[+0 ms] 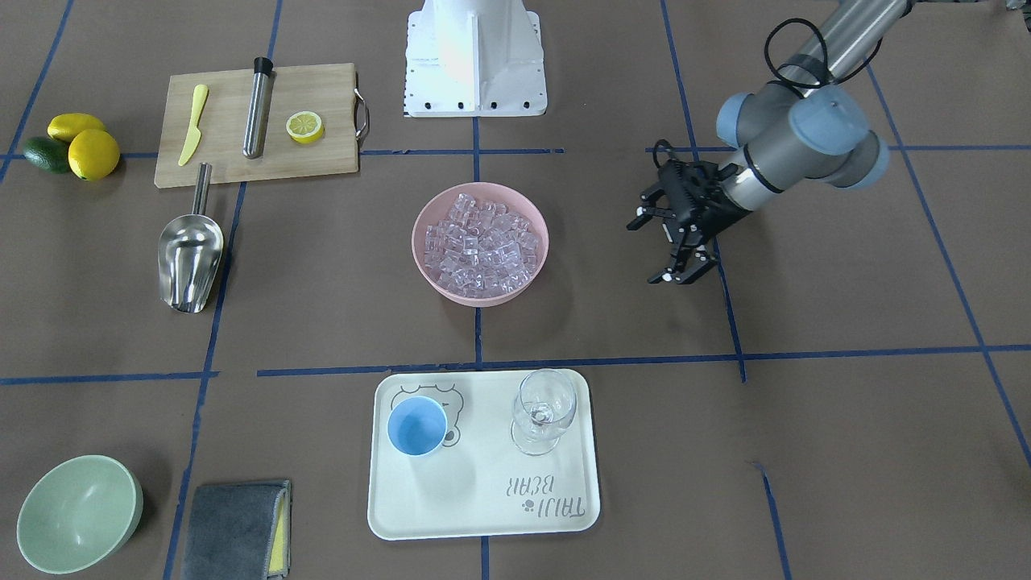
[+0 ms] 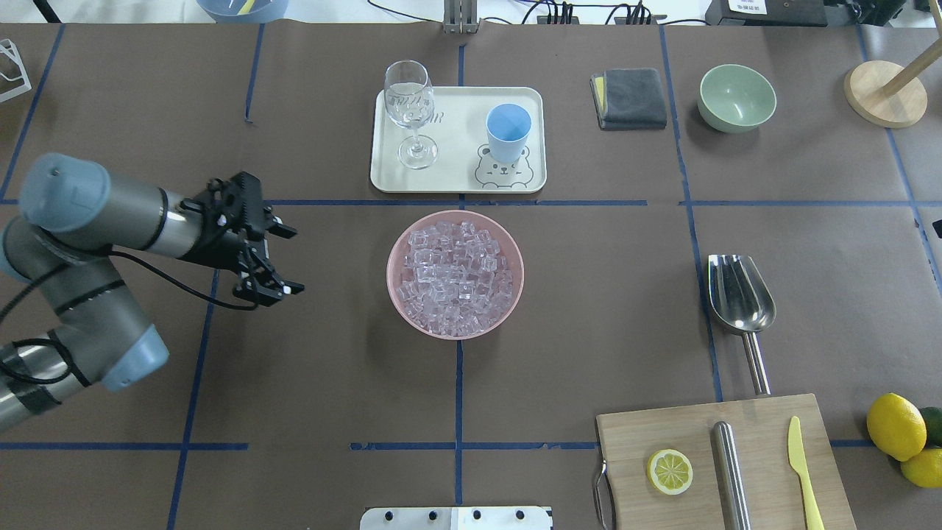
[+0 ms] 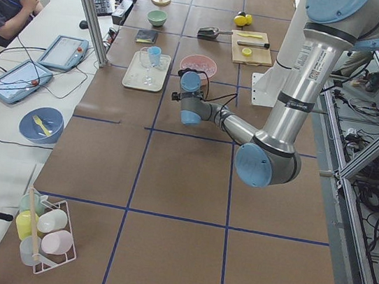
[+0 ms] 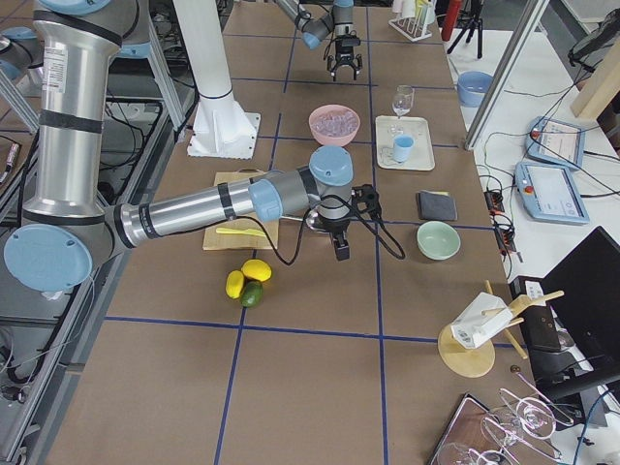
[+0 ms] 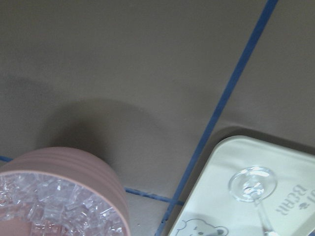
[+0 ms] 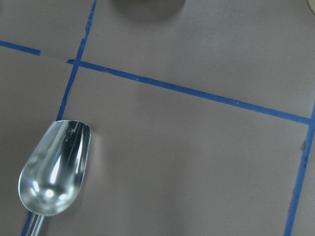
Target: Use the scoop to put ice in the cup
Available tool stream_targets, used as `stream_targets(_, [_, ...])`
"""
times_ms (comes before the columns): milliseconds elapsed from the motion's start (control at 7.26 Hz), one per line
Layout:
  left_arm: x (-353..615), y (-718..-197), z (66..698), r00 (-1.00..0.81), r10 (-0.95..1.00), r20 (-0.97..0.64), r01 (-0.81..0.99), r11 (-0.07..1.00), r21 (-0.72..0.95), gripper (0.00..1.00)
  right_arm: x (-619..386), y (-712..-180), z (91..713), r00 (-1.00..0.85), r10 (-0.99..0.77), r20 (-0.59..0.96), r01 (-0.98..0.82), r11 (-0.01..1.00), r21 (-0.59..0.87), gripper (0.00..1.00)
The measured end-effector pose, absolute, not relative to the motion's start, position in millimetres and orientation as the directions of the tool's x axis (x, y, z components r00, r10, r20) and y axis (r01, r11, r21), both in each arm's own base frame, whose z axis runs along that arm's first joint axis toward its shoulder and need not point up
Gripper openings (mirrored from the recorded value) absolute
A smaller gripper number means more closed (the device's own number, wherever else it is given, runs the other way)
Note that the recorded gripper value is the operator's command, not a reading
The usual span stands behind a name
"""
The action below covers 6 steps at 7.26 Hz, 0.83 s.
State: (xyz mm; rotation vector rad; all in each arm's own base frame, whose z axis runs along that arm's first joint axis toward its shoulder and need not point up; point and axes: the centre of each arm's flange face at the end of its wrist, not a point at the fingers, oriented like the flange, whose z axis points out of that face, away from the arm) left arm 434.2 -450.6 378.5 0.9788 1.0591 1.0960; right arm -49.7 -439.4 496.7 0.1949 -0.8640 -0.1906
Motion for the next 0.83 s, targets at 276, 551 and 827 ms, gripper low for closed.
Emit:
stream_targets(276, [488.6,-433.8,364.4,0.069,0.989,-0.134,-0.177,0.144,0.974,1.0,-79.0,-444.4,475.5,0.629,-0.184,0.756,0.049,0.979,0.198,1.0])
stream_targets(551, [512.3,-426.5,359.9,0.038,0.993,-0.109,-0.139,0.113,0.984,1.0,-99.6,-441.5,459.2,0.638,-0.143,0.756,0.022,0.986,0.167,1.0])
stream_targets(827, [521.3,-428.4,344.2,0.032,0.995,-0.094,-0.111,0.097,0.989,1.0,-130.2,-430.9,441.7,0.649,-0.1,0.754,0.003,0.992,0.129,1.0])
